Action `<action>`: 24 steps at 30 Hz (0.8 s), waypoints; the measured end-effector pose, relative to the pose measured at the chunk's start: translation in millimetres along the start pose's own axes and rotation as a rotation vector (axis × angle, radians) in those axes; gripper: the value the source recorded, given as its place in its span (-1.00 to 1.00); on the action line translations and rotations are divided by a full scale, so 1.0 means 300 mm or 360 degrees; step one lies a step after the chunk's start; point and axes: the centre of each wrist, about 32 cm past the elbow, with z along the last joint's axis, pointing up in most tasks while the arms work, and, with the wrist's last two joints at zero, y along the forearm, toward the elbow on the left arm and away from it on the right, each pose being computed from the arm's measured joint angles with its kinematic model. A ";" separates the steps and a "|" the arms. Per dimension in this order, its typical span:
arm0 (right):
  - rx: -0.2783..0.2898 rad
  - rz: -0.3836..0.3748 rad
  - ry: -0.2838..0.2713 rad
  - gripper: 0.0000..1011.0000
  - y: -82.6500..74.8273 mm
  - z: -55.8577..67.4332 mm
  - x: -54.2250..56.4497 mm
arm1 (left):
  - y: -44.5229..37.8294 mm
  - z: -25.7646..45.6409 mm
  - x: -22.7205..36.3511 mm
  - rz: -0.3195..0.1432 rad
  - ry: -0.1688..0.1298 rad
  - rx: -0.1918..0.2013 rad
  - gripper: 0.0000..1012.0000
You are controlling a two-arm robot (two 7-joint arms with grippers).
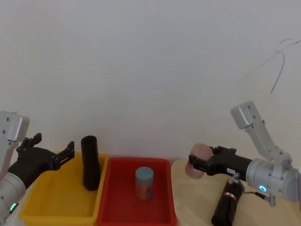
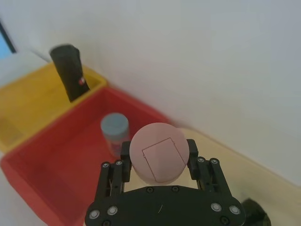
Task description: Pick up the garbage bag with the one hand and transfer it to the other hand.
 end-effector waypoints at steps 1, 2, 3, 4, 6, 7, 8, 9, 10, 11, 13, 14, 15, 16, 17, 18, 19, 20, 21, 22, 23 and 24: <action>-0.0018 -0.0008 0.0007 0.31 0.007 -0.013 0.003 | 0.000 0.000 0.000 0.0000 0.0000 0.0000 0.98; -0.0032 -0.0012 0.0013 0.31 0.012 -0.022 0.005 | 0.000 0.000 0.000 0.0000 0.0000 0.0000 0.98; -0.0048 -0.0019 0.0019 0.31 0.018 -0.033 0.008 | 0.000 0.000 0.000 0.0000 0.0000 0.0000 0.98; -0.0048 -0.0019 0.0019 0.31 0.018 -0.033 0.008 | 0.000 0.000 0.000 0.0000 0.0000 0.0000 0.98; -0.0069 -0.0029 0.0026 0.32 0.027 -0.048 0.011 | 0.000 0.000 0.000 0.0000 0.0000 0.0000 0.98; -0.0080 -0.0034 0.0030 0.35 0.031 -0.056 0.013 | 0.000 0.000 0.000 0.0000 0.0000 0.0000 0.98; -0.0080 -0.0034 0.0030 0.45 0.031 -0.056 0.013 | 0.000 0.000 0.000 0.0000 0.0000 0.0000 0.98; -0.0088 -0.0038 0.0032 0.50 0.035 -0.062 0.015 | 0.000 0.000 0.000 0.0000 0.0000 0.0000 0.98; -0.0092 -0.0041 0.0033 0.54 0.037 -0.065 0.016 | 0.000 0.000 0.000 0.0000 0.0000 0.0000 0.98; -0.0100 -0.0044 0.0035 0.61 0.040 -0.071 0.017 | 0.000 0.000 0.000 0.0000 0.0000 0.0000 0.98; -0.0107 -0.0047 0.0038 0.75 0.043 -0.076 0.018 | 0.000 0.000 0.000 0.0000 0.0000 0.0000 0.98; -0.0114 -0.0051 0.0040 0.75 0.045 -0.082 0.019 | 0.000 0.000 0.000 0.0000 0.0000 0.0000 0.98; -0.0117 -0.0053 0.0041 0.85 0.046 -0.084 0.020 | 0.000 0.000 0.000 0.0000 0.0000 0.0000 0.98; -0.0123 -0.0056 0.0043 0.90 0.048 -0.087 0.021 | 0.000 0.000 0.000 0.0000 0.0000 0.0000 0.98; -0.0123 -0.0056 0.0043 0.90 0.048 -0.087 0.021 | 0.000 0.000 0.000 0.0000 0.0000 0.0000 0.98; -0.0128 -0.0057 0.0044 0.93 0.050 -0.091 0.021 | 0.000 0.000 0.000 0.0000 0.0000 0.0000 0.98; -0.0130 -0.0058 0.0045 0.98 0.051 -0.092 0.021 | 0.000 0.000 0.000 0.0000 0.0000 0.0000 0.98; -0.0133 -0.0060 0.0046 0.98 0.052 -0.095 0.022 | 0.000 0.000 0.000 0.0000 0.0000 0.0000 0.98; -0.0135 -0.0061 0.0047 0.98 0.053 -0.096 0.023 | 0.000 0.000 0.000 0.0000 0.0000 0.0000 0.98; -0.0136 -0.0061 0.0047 0.98 0.054 -0.097 0.023 | 0.000 0.000 0.000 0.0000 0.0000 0.0000 0.98; -0.0139 -0.0062 0.0048 0.98 0.055 -0.099 0.023 | 0.000 0.000 0.000 0.0000 0.0000 0.0000 0.98; -0.0140 -0.0063 0.0049 0.98 0.055 -0.100 0.023 | 0.000 0.000 0.000 0.0000 0.0000 0.0000 0.98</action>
